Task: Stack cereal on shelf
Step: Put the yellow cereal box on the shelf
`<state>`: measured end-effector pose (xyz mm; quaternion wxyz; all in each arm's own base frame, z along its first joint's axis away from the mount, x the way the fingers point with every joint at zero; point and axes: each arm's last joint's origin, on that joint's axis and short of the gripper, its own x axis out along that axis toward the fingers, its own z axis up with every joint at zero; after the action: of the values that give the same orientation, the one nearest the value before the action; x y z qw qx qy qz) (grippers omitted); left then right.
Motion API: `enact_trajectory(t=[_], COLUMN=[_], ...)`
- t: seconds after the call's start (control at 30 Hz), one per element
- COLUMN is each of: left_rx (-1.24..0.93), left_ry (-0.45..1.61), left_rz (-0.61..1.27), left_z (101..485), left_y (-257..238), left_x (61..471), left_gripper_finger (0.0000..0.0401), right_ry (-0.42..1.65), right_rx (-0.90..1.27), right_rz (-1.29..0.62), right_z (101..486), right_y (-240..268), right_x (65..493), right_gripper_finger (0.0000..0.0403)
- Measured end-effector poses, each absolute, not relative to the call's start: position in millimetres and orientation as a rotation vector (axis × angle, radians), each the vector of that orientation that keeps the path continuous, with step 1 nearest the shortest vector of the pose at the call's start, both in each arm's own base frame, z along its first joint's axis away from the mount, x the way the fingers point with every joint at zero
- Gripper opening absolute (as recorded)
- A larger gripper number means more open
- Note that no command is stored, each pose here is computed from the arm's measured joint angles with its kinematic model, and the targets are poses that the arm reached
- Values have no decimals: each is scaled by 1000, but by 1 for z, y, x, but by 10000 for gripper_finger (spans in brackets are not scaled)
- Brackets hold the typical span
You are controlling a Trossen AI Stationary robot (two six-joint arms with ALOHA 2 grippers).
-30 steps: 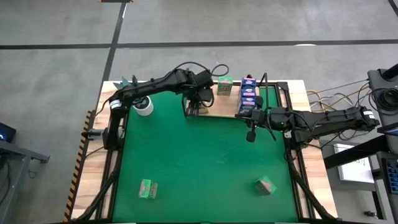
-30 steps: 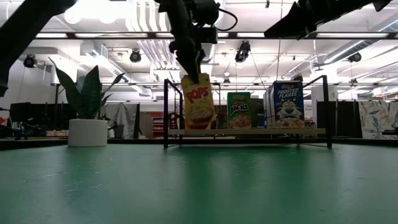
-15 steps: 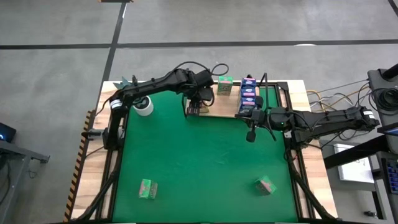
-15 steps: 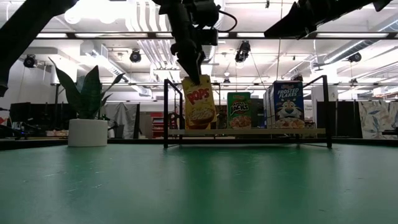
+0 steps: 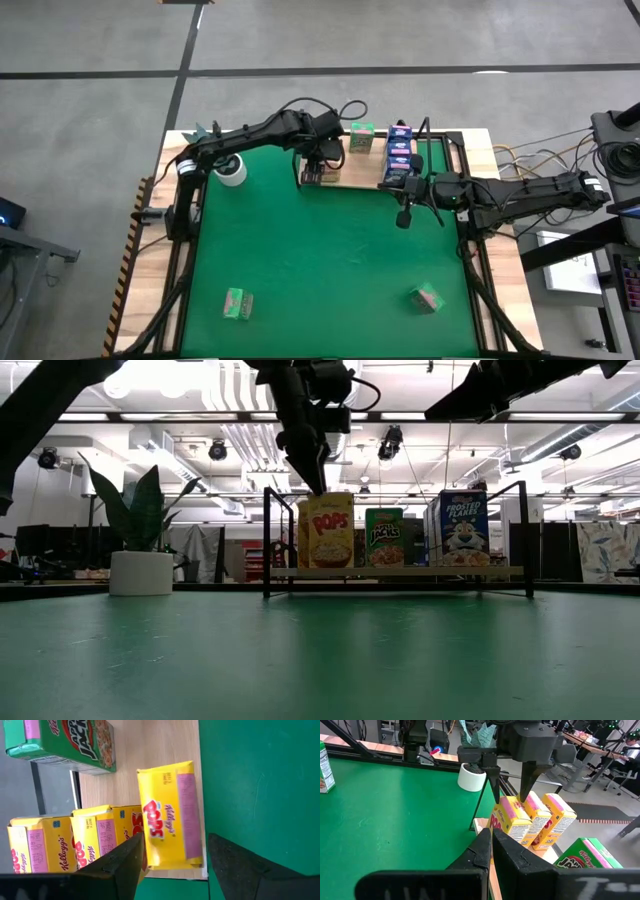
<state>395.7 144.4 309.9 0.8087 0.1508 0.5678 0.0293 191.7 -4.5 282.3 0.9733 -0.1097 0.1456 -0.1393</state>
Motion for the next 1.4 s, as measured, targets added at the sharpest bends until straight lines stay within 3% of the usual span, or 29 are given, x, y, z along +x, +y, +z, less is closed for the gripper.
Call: enact_trajectory(t=[0.33,0.57,0.73,1.13,1.4], left_rx=[322,277,292,284,261], left_ry=[1181,958,906,1014,1038], left_rz=[72,52,72,98,104], left_z=[333,360,354,316,306], left_y=[138,132,135,138,138], left_x=[394,406,413,415,414], left_gripper_finger=[206,198,158,10,3], right_ry=[295,295,295,297,297], right_rx=[-228,-229,-230,-242,-241], right_rz=[-281,-280,-280,-279,-278], right_z=[282,282,282,282,282], right_y=[-5,-5,-4,-5,-4], right_x=[192,192,192,192,192], right_gripper_finger=[9,9,9,9,9])
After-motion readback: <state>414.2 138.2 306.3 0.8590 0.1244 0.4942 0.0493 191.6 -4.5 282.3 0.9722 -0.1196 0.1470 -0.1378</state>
